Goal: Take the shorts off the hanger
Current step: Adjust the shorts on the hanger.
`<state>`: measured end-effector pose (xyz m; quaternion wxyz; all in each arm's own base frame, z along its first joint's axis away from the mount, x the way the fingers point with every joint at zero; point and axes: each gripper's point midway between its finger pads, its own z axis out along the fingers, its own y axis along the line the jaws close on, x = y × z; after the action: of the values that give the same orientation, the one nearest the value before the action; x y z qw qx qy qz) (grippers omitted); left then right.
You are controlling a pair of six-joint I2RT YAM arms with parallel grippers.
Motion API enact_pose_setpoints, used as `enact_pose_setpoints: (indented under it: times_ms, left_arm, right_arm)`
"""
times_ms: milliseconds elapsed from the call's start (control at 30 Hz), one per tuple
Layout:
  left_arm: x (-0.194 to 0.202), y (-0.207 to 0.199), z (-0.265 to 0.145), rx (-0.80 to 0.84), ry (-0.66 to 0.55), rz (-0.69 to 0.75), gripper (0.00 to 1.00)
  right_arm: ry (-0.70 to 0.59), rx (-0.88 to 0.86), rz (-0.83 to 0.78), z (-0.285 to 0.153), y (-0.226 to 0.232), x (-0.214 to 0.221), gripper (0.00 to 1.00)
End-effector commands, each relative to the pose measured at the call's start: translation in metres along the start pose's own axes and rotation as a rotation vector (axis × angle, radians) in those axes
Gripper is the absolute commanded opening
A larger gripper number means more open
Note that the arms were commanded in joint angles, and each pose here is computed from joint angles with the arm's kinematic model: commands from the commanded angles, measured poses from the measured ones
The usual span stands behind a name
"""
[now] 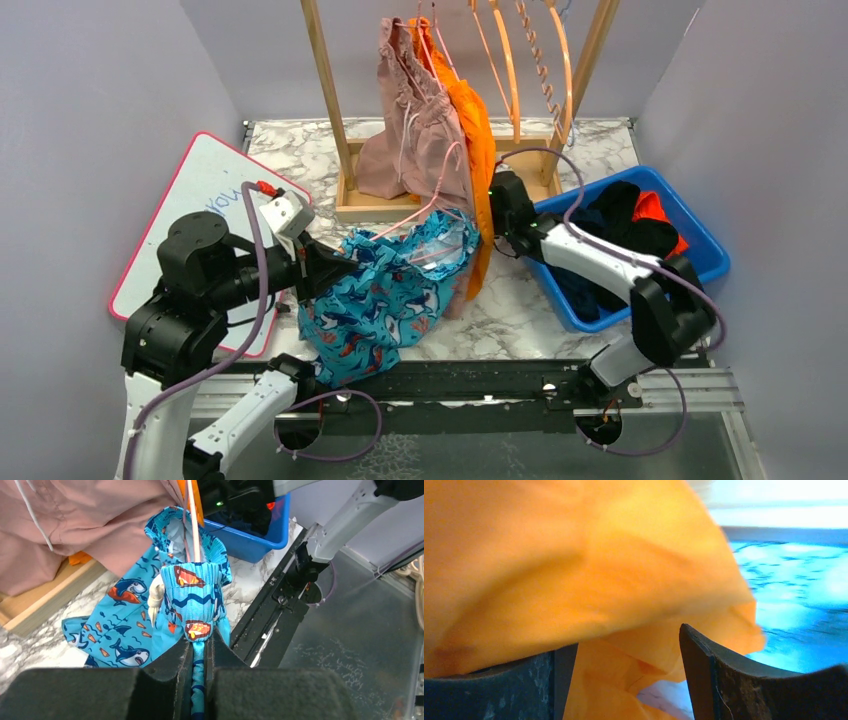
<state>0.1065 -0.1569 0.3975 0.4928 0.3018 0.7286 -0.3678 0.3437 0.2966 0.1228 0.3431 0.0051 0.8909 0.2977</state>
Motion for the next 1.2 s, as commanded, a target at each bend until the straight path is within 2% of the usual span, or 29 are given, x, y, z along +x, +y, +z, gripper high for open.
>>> enact_pose_setpoints:
  times_ms: [0, 133, 400, 667, 900, 1033, 1167]
  left_arm:
    - [-0.017, -0.016, 0.011, 0.152, -0.126, 0.155, 0.00]
    - [-0.014, -0.013, 0.021, 0.180, -0.173, 0.197, 0.00]
    - [-0.015, -0.006, 0.029, 0.172, -0.163, 0.214, 0.00]
    - [-0.022, 0.024, 0.017, -0.046, -0.162, 0.236, 0.00]
    - [-0.035, 0.016, -0.011, -0.110, -0.202, 0.276, 0.00]
    - [-0.040, 0.011, -0.023, -0.129, -0.210, 0.291, 0.00]
    - [-0.046, 0.013, -0.033, -0.180, -0.229, 0.290, 0.00]
  right_arm:
    - [-0.187, 0.129, -0.088, -0.049, -0.022, -0.029, 0.76]
    - [-0.244, 0.198, -0.112, -0.081, -0.035, -0.037, 0.78]
    - [-0.295, 0.390, -0.110, -0.120, -0.068, -0.043, 0.83]
    - [-0.309, 0.365, -0.121, -0.145, -0.062, -0.051, 0.86]
    - [-0.350, 0.596, -0.131, -0.174, -0.096, -0.066, 0.91]
    - [-0.332, 0.561, -0.160, -0.174, -0.091, -0.074, 0.92]
    - [-0.294, 0.435, -0.156, -0.173, -0.069, -0.071, 0.89]
